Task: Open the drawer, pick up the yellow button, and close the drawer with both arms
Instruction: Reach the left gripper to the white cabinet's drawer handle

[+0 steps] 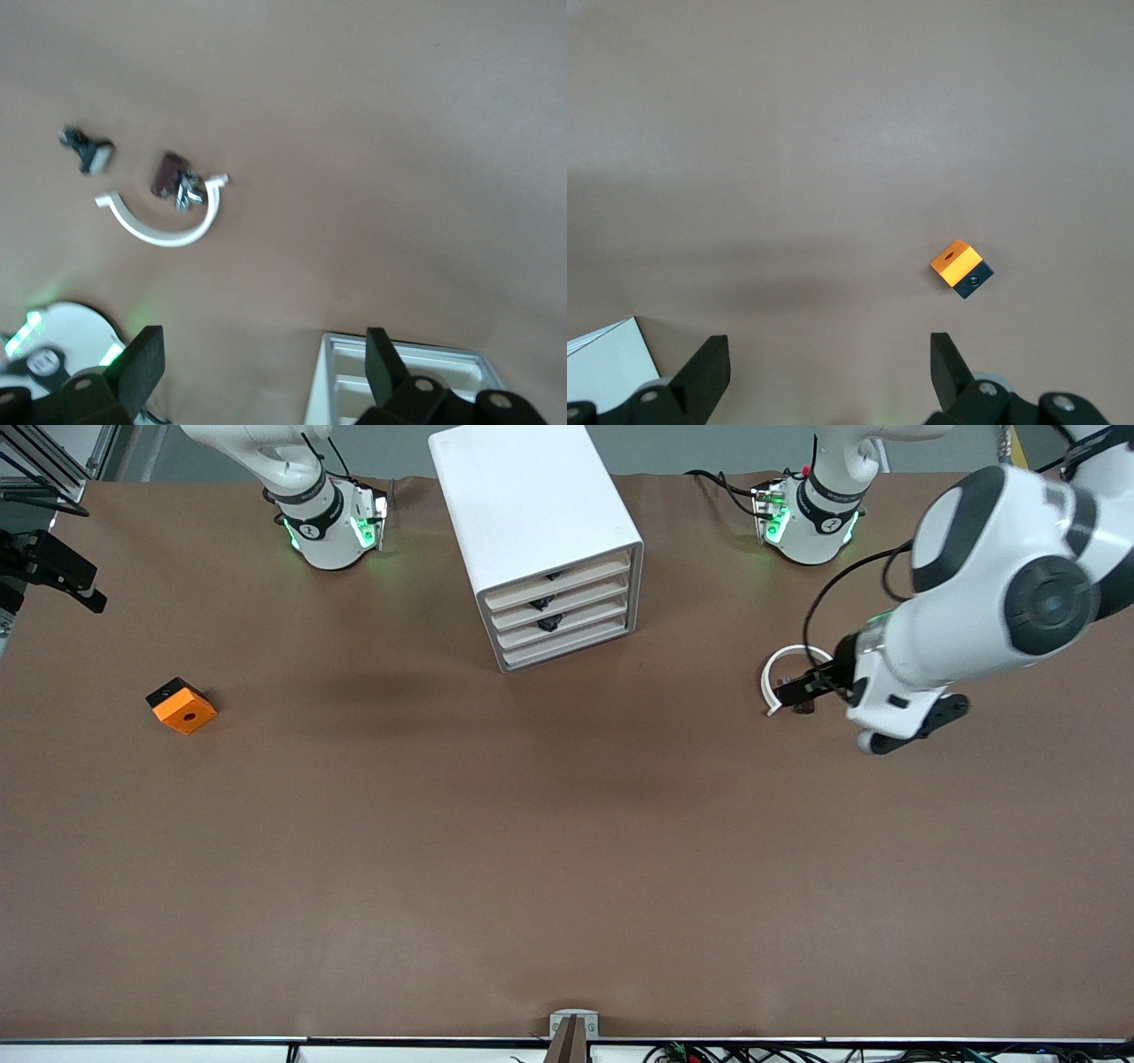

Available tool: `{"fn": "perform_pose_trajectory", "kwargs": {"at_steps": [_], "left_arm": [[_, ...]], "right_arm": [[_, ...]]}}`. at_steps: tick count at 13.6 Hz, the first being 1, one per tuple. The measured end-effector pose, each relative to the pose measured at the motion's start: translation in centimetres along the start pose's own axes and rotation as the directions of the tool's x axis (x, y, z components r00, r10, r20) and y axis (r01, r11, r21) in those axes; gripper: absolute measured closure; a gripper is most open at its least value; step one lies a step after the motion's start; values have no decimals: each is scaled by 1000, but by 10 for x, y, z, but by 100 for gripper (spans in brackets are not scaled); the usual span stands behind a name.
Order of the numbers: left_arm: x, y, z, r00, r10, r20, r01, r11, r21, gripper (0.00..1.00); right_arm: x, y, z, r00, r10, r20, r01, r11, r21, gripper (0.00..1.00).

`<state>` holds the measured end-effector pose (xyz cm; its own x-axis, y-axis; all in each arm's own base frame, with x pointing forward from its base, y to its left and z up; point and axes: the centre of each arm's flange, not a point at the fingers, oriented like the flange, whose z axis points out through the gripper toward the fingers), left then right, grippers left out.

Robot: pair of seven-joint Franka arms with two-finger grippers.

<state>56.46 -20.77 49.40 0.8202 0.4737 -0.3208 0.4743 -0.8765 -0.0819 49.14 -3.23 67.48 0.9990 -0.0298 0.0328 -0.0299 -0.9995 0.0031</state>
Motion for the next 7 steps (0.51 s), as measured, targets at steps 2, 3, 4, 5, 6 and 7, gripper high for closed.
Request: {"fn": "perform_pose_trajectory", "kwargs": {"at_steps": [2,3,4,5,6,7], "left_arm": [[-5,20,23,991,-124,42,123,992,23,0],[-8,30,35,979,-194,68,193,981,32,0],[-11,41,46,959,-266,94,263,964,45,0],[-16,52,59,934,-335,122,330,942,63,0],[-22,64,73,905,-399,147,389,917,89,0],[-29,76,89,873,-459,165,444,888,121,0]], "right_arm": [[0,0,0,1000,0,0,0,1000,0,0],[0,0,0,1000,0,0,0,1000,0,0],[0,0,0,1000,0,0,0,1000,0,0],[0,0,0,1000,0,0,0,1000,0,0],[0,0,0,1000,0,0,0,1000,0,0],[0,0,0,1000,1,1,-1,1000,0,0]]}}
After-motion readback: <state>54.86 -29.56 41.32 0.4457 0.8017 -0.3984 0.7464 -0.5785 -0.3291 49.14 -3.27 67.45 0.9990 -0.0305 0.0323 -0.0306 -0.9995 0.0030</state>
